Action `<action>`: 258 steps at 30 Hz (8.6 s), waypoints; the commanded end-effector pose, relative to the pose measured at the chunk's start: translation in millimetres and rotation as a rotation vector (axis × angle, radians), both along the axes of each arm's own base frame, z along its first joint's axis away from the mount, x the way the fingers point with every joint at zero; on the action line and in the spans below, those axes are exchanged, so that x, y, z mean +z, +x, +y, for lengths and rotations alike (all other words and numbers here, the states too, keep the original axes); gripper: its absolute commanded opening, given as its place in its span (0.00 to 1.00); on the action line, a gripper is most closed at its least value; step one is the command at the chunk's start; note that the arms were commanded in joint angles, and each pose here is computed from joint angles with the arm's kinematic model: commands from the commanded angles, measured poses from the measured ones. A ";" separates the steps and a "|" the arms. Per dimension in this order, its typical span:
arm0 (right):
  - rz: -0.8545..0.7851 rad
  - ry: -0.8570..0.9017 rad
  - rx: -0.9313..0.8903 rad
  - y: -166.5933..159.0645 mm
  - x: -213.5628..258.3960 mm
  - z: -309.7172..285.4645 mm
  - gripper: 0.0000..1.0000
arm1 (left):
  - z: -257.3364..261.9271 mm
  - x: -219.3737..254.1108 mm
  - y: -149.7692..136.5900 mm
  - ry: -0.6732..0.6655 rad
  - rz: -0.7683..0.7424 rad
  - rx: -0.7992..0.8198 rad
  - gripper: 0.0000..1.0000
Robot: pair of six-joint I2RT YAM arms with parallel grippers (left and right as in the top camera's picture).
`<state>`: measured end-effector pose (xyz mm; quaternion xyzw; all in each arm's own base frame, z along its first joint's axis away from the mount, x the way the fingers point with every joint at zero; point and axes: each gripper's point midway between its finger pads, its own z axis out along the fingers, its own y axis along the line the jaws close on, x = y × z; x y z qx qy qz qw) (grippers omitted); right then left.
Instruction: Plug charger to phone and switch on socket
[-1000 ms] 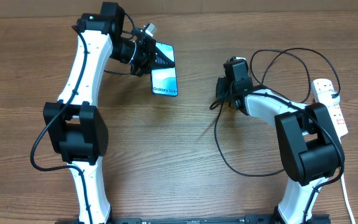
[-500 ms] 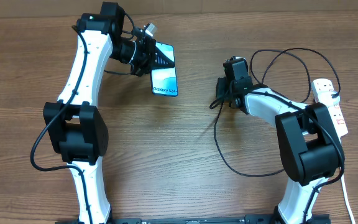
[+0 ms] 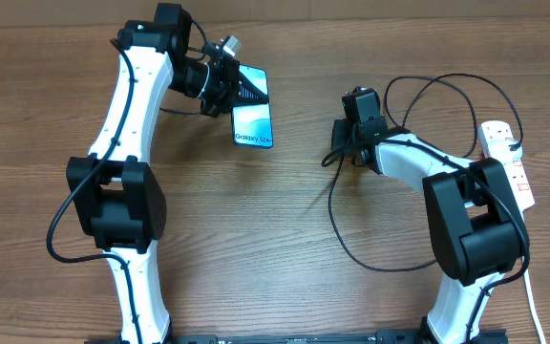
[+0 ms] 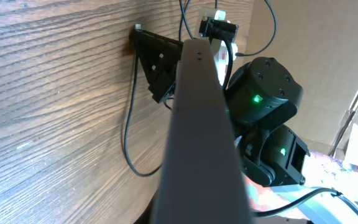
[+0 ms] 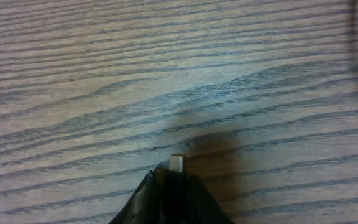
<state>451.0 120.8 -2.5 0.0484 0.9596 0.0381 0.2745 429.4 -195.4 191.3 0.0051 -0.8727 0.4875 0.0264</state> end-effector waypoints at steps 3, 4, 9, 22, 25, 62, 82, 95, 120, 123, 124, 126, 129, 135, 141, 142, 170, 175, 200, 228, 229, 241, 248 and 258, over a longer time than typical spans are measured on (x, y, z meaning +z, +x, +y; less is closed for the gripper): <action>0.186 -0.034 0.009 -43.6 -49.5 -8.4 0.10 | -1.7 24.1 -1.4 -0.029 -0.047 0.001 0.04; 0.192 -0.036 0.009 -44.9 -50.0 -8.8 0.09 | -1.7 24.1 -1.4 -0.029 -0.047 0.001 0.04; 0.212 -0.042 0.008 -49.6 -51.8 -10.3 0.18 | -1.7 24.0 -1.3 -0.028 -0.048 0.001 0.04; 0.236 -0.054 0.006 -55.2 -53.7 -12.9 0.53 | -1.7 24.0 -1.3 -0.028 -0.048 0.001 0.04; 0.234 -0.053 0.007 -54.6 -53.4 -12.7 0.74 | -1.7 24.0 -1.4 -0.028 -0.047 0.001 0.04; 0.162 0.491 0.334 -57.8 61.8 35.4 0.04 | -19.5 71.3 -4.5 -0.328 -0.169 -0.088 0.04; -0.034 1.259 0.997 -154.9 235.5 87.0 0.04 | -25.6 118.1 2.4 -0.572 -0.159 -0.121 0.04; 0.187 1.344 0.822 -151.6 235.7 88.0 0.04 | -25.8 94.9 22.0 -0.409 -0.009 0.011 0.04; 0.233 1.281 0.813 -132.3 253.9 140.2 0.04 | -43.6 89.3 26.9 -0.357 -0.018 0.022 0.04; 0.216 1.278 0.768 -122.5 257.6 141.6 0.04 | -44.5 88.0 28.5 -0.347 -0.022 0.028 0.04; 0.214 1.277 0.743 -118.9 257.6 141.9 0.04 | -45.5 88.7 28.7 -0.349 -0.021 0.028 0.04; 0.203 1.274 0.711 -113.1 258.4 142.3 0.04 | -47.0 90.8 30.8 -0.354 -0.013 0.034 0.04; 0.190 1.277 0.688 -108.0 261.1 142.7 0.04 | -50.9 97.1 35.1 -0.371 -0.019 0.036 0.04; 0.154 1.292 0.686 -101.8 272.6 143.5 0.04 | -54.4 103.1 37.9 -0.388 -0.044 0.026 0.04; 0.129 1.293 0.684 -98.3 276.2 142.5 0.04 | -52.3 107.7 37.2 -0.410 -0.053 0.010 0.04; 0.129 1.293 0.684 -98.2 276.2 142.5 0.04 | -51.1 108.3 38.2 -0.412 -0.059 0.011 0.04; 0.054 1.267 0.591 -77.6 273.0 137.2 0.04 | -40.3 116.5 54.4 -0.420 -0.051 0.070 0.04; 0.052 1.267 0.594 -77.9 273.4 137.7 0.04 | -41.6 116.4 53.9 -0.419 -0.055 0.067 0.04; 0.085 1.281 0.600 -83.0 274.0 141.2 0.04 | -40.2 112.6 59.2 -0.396 -0.110 0.079 0.04; 0.124 1.297 0.648 -92.6 276.4 140.4 0.04 | -40.7 116.5 54.1 -0.420 -0.139 0.037 0.04; 0.121 1.296 0.644 -91.9 276.2 140.3 0.04 | -40.7 116.5 54.1 -0.420 -0.139 0.037 0.04; 0.099 1.287 0.612 -85.6 274.8 139.8 0.04 | -40.5 116.5 54.3 -0.419 -0.140 0.038 0.04; 0.069 1.277 0.573 -77.6 273.2 138.8 0.04 | -40.9 118.0 52.0 -0.429 -0.125 0.030 0.04; 0.062 1.274 0.563 -75.6 272.8 138.5 0.04 | -41.9 119.4 49.7 -0.438 -0.125 0.017 0.04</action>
